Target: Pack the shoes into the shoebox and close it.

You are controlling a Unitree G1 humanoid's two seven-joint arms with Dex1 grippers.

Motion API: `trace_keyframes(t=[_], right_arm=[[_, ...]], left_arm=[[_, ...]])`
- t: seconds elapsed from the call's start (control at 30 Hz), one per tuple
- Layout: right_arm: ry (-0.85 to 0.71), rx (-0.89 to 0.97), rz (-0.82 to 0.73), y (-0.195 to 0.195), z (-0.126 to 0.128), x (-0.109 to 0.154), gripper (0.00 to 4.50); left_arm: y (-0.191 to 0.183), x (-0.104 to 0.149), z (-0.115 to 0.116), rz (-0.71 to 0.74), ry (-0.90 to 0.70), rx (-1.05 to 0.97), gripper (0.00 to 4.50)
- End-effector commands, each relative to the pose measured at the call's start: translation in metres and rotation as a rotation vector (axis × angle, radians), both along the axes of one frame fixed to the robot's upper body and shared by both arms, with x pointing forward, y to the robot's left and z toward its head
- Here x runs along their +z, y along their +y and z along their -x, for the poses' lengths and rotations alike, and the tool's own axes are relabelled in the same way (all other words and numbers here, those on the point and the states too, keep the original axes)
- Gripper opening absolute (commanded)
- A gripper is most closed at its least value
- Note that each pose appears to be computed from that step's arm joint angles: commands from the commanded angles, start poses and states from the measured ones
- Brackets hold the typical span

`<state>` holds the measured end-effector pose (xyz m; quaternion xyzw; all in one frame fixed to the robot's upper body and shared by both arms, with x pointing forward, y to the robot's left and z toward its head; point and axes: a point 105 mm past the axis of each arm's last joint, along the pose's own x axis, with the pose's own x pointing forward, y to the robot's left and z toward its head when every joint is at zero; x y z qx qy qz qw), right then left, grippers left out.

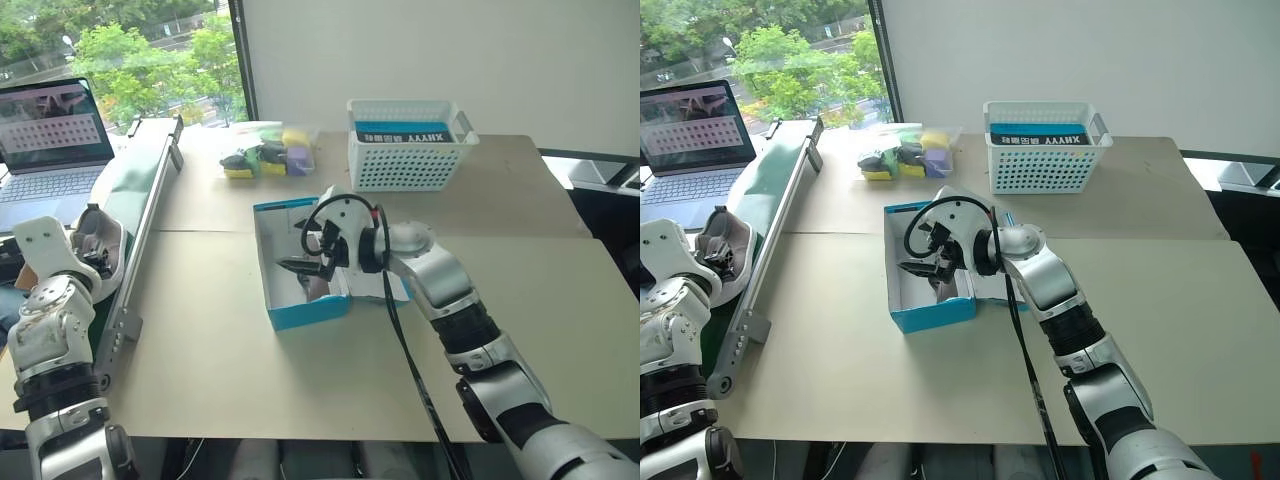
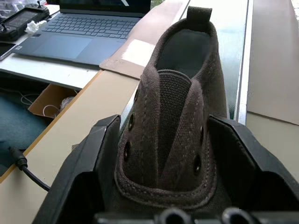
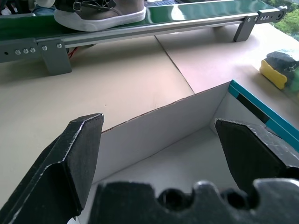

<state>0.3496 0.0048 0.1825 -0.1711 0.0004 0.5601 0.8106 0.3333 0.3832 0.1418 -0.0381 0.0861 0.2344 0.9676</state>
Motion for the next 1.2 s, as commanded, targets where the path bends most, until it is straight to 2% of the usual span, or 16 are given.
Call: trace_keyframes(t=[0.03,0.13,0.17,0.33,0.43,0.5,0.7,0.83,0.93,1.2], right_arm=[[-0.037,0.010,-0.007,0.001,0.002,0.009,4.50],[-0.037,0.008,-0.006,0.001,0.002,0.009,4.50],[-0.037,0.008,-0.005,0.001,0.002,0.009,4.50],[-0.041,0.007,-0.002,0.000,0.002,0.009,4.50],[0.014,-0.004,-0.091,0.002,0.001,0.019,4.50],[0.052,-0.024,-0.156,0.002,-0.002,0.028,4.50],[0.113,-0.065,-0.286,0.006,-0.009,0.046,4.50],[0.186,-0.122,-0.385,0.005,-0.017,0.057,4.50],[0.302,-0.127,-0.530,0.008,-0.018,0.075,4.50],[0.432,-0.127,-0.673,0.005,-0.016,0.100,4.50]], left_arm=[[-0.006,0.017,-0.003,-0.005,-0.060,-0.014,1.26],[-0.015,0.032,-0.008,-0.029,-0.097,-0.030,0.15],[-0.017,0.036,-0.009,-0.038,-0.102,-0.030,0.01],[-0.025,0.056,-0.012,-0.069,-0.141,-0.047,0.01],[-0.055,0.087,-0.022,-0.068,-0.254,-0.151,0.01],[-0.081,0.097,-0.027,-0.037,-0.303,-0.218,0.01],[-0.157,0.098,-0.034,0.017,-0.325,-0.405,0.01],[-0.207,0.104,-0.030,0.070,-0.361,-0.564,0.01],[-0.246,0.106,-0.020,0.116,-0.390,-0.671,0.01],[-0.277,0.124,-0.010,0.196,-0.464,-0.754,0.01]])
